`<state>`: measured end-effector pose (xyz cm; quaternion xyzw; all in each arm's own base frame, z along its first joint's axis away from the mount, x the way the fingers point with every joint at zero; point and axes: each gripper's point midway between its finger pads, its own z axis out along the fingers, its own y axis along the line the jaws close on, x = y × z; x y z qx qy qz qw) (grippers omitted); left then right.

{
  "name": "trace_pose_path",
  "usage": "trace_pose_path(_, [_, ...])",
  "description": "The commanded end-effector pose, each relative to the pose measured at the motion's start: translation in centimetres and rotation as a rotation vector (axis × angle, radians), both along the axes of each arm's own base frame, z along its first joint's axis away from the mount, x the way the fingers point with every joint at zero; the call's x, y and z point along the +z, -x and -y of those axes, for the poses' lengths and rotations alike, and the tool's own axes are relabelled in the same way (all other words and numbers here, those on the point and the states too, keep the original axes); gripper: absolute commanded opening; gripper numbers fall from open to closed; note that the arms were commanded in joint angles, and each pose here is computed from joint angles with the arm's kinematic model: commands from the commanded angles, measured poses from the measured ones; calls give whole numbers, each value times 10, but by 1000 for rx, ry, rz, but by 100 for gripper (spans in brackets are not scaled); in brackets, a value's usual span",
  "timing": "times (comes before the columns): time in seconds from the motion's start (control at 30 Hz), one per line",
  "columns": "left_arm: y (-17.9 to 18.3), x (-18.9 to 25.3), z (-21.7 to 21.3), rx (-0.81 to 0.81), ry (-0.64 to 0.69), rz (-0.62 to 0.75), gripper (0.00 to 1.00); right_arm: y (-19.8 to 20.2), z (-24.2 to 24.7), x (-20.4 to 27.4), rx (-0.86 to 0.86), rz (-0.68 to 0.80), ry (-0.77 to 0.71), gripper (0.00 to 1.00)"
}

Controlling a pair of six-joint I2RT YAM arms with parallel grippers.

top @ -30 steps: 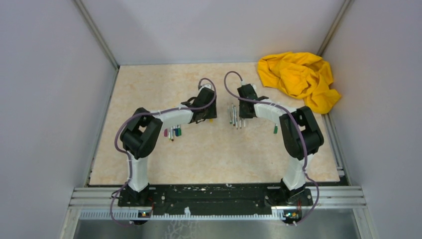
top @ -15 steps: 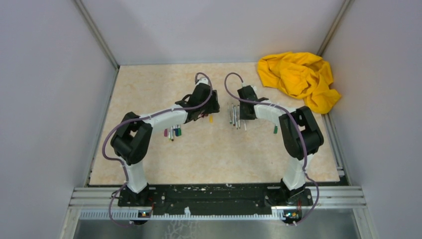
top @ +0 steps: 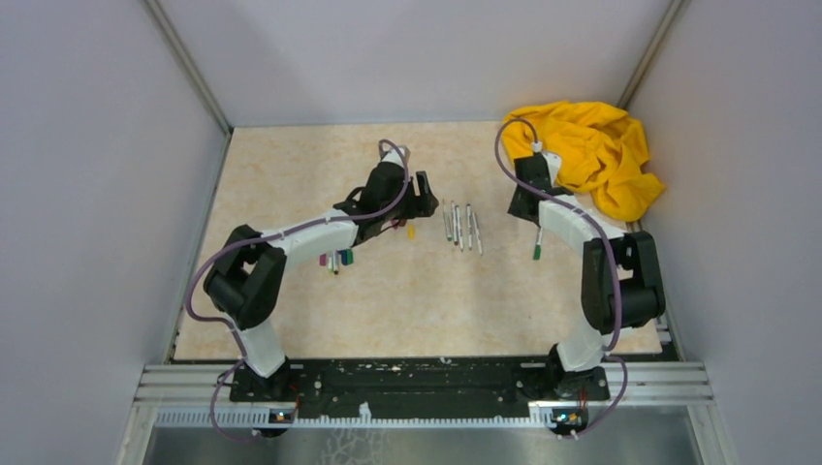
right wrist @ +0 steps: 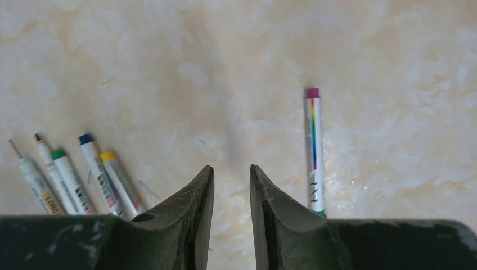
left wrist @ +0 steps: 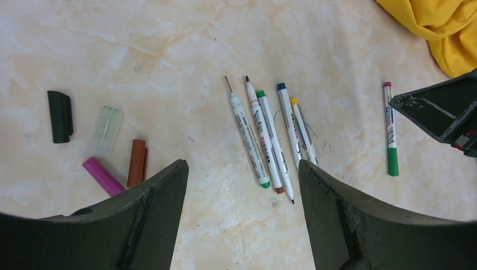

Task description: Open the pen caps

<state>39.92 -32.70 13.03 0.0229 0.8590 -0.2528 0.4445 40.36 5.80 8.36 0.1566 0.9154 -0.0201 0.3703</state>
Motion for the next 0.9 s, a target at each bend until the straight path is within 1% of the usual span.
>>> trace_pose_path(0.0, [3,22,8,-54,63,47,78,5,31,0,-97,-3,12,29])
trace_pose_path(0.17, [6,22,11,-72,84,47,78,9,53,-15,-145,-51,48,30])
trace_pose_path(0.4, [7,18,15,-84,93,38,79,10,71,-33,-166,-100,43,30])
trace_pose_path(0.6, [8,16,17,-91,99,32,78,8,79,-48,-168,-138,46,30])
trace_pose_path(0.77, [7,13,17,-91,96,29,78,8,76,-64,-148,-187,31,30])
trace_pose_path(0.87, [7,12,17,-90,96,25,78,12,72,-72,-132,-215,17,27])
